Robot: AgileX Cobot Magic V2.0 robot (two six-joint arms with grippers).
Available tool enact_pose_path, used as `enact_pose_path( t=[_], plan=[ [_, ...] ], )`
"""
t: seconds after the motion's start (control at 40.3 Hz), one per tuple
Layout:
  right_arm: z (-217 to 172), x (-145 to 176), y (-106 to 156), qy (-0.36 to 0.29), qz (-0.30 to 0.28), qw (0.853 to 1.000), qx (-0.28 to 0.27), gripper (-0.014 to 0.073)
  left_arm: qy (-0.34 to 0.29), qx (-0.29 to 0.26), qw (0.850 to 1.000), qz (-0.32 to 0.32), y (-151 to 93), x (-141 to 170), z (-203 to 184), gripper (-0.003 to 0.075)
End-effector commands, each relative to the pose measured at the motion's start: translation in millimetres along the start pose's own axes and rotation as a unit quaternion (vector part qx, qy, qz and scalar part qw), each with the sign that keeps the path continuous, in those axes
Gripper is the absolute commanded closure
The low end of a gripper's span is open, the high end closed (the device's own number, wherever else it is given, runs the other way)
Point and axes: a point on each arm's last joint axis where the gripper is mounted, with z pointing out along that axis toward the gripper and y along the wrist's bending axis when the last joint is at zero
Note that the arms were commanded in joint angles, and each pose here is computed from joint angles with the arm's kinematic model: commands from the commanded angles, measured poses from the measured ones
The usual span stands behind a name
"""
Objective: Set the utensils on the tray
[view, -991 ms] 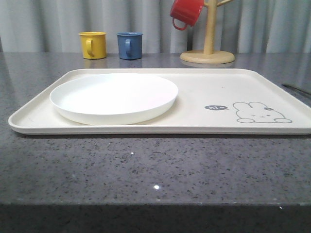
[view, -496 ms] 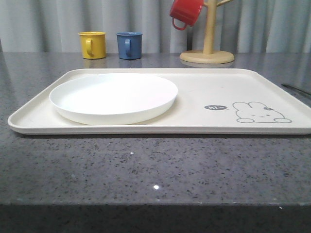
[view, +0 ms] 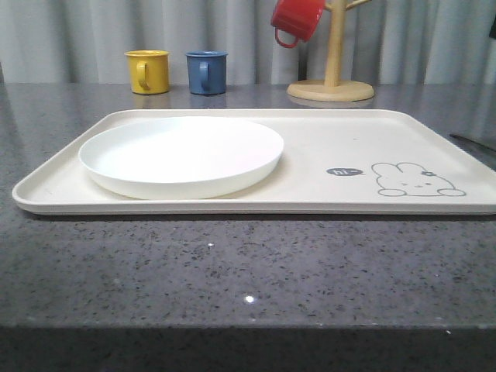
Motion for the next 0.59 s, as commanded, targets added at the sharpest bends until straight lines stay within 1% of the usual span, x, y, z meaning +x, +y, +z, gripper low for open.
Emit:
enact_pose_path(
  t=[0.0, 0.124, 0.223, 0.397, 0.57],
  plan=[
    [-2, -12, -2, -0.022, -0.003, 1.000, 0.010, 0.0162, -0.056, -0.001, 0.998, -0.007, 0, -14, -5, 0.0460],
    [16, -20, -3, -0.010, 0.013, 1.000, 0.009, 0.0166, -0.056, -0.001, 0.998, -0.007, 0, -14, -5, 0.0460],
    [26, -23, -3, -0.004, 0.013, 1.000, 0.009, 0.0209, -0.056, -0.001, 0.998, -0.007, 0, -14, -5, 0.0460],
    [30, -25, -3, -0.005, 0.015, 1.000, 0.005, 0.0326, -0.056, -0.001, 0.998, -0.007, 0, -14, -5, 0.0460],
    [30, -24, -3, -0.001, 0.015, 1.000, 0.005, 0.0509, -0.056, -0.001, 0.998, -0.007, 0, -14, -5, 0.0460]
  ],
)
